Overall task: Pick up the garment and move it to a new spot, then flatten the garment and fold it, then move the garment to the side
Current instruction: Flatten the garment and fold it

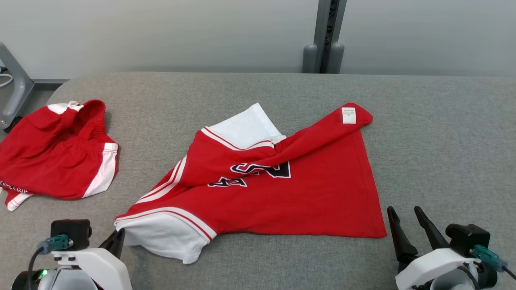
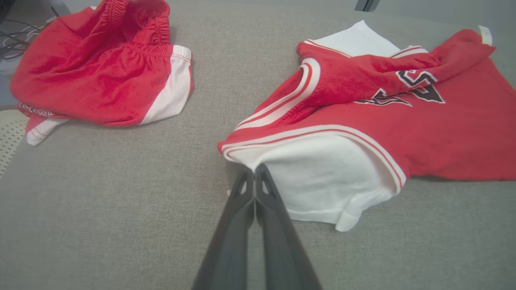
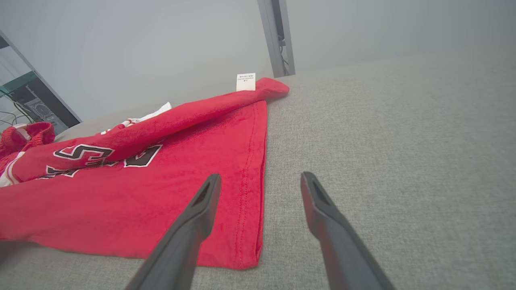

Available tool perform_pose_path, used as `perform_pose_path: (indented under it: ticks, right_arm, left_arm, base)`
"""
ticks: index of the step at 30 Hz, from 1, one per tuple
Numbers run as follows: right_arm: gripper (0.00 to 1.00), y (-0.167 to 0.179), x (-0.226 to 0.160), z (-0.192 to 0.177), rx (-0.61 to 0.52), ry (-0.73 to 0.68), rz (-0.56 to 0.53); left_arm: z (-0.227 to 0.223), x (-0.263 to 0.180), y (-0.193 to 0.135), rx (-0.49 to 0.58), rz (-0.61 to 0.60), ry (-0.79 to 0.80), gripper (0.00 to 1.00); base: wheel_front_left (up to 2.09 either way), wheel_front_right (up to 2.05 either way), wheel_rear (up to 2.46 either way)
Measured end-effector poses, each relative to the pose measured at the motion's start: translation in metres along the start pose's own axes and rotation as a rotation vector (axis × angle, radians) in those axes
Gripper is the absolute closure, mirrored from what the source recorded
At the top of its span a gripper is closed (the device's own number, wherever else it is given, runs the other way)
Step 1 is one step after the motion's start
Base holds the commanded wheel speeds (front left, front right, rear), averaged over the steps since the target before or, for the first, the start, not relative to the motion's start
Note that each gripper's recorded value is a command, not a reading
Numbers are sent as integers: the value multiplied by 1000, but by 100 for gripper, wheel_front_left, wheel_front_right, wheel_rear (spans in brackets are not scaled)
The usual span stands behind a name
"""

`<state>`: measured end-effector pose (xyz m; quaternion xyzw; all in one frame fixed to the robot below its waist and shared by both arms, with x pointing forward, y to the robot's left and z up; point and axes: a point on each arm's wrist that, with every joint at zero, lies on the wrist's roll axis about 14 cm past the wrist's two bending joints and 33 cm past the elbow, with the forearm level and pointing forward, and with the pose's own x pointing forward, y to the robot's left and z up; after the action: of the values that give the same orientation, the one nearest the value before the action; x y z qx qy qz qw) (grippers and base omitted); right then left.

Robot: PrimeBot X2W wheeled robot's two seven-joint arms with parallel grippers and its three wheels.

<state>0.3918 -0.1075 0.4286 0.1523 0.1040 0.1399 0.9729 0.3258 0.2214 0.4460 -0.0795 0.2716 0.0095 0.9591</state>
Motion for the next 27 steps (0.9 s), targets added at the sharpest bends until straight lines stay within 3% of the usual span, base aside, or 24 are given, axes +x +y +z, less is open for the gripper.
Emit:
perform_pose_path:
  ticks: [11, 17, 18, 19, 20, 27]
  right_arm:
    - [0, -4, 2, -4, 2, 14, -9]
    - [0, -2, 2, -5, 2, 17, -5]
    - [0, -2, 2, -5, 2, 18, -5]
    - [0, -2, 2, -5, 2, 18, -5]
    - [0, -3, 1, -5, 3, 19, -7]
    - [0, 0, 3, -6, 3, 22, 2]
  left_arm:
    - [-33, 23, -2, -47, 14, 62, 100]
    - [-30, 44, 8, -100, 58, -18, 100]
    - [-35, 46, 9, -100, 58, -10, 71]
    - [-35, 46, 9, -100, 58, -10, 20]
    - [-39, 48, 11, -116, 62, -15, 0]
    - [-30, 49, 23, -137, 75, -124, 0]
  base:
    - [0, 0, 0]
    - [0, 0, 0]
    - [0, 0, 0]
    - [0, 0, 0]
    - [0, 0, 0]
    - [0, 0, 0]
